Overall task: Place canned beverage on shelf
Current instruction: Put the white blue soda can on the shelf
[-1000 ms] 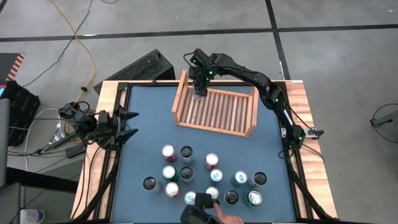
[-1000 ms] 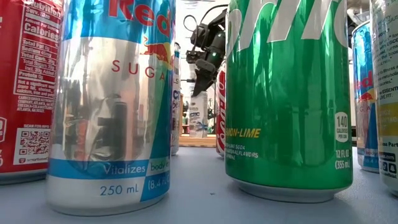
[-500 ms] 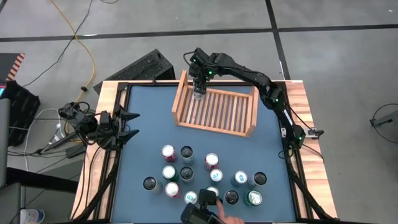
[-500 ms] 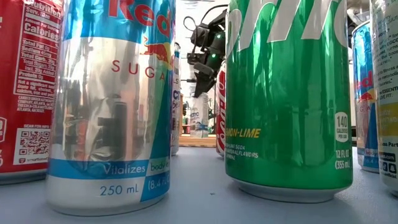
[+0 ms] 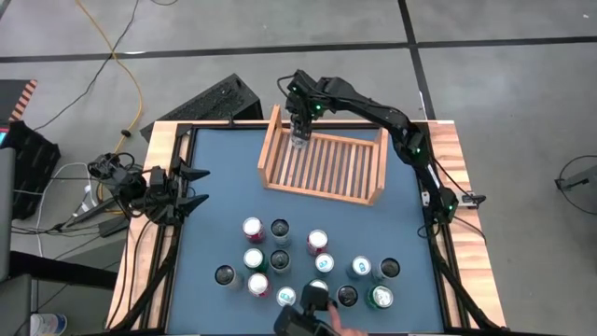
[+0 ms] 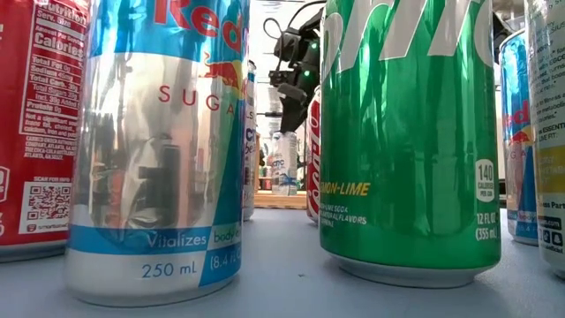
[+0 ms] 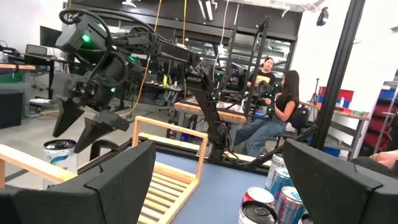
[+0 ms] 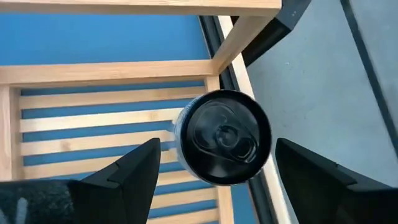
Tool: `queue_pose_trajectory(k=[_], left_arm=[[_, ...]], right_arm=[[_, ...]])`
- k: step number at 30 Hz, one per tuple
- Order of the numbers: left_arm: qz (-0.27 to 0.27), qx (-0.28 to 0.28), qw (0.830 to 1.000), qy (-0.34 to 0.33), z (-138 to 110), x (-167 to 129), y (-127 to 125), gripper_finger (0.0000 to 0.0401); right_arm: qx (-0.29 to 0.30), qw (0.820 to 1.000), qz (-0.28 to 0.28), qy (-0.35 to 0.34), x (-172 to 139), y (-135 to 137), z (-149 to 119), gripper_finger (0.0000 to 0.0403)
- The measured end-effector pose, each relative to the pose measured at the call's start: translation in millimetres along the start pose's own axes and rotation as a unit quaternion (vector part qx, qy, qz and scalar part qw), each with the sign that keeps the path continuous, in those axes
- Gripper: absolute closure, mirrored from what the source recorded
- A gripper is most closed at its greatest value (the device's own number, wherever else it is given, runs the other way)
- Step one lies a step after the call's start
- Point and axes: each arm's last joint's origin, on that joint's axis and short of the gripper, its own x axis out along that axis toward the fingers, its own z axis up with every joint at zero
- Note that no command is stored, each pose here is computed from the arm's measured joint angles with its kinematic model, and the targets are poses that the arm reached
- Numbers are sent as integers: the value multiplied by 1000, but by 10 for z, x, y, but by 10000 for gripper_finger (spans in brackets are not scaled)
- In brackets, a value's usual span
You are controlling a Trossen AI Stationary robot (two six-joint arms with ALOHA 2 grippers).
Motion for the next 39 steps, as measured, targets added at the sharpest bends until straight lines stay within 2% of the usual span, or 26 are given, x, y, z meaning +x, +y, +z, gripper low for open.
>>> queue_pose_trajectory(k=[20, 24, 33, 36, 39], left_arm=[[0, 4, 1000, 8, -19, 0, -1, 60], [0, 4, 1000, 8, -19, 0, -1, 60], [-5, 4, 1000, 7, -19, 0, -4, 60], [-4, 4, 1000, 7, -19, 0, -4, 60], [-4, 4, 1000, 8, -20, 0, -4, 60]], right_arm=[[112, 994, -6, -12, 57, -22, 5, 97], [142, 989, -28, -20, 57, -48, 19, 97], [132, 991, -29, 4, -39, -30, -26, 97], [131, 991, -4, -22, -78, 5, 25, 97], [123, 992, 0, -3, -133, 65, 0, 97]])
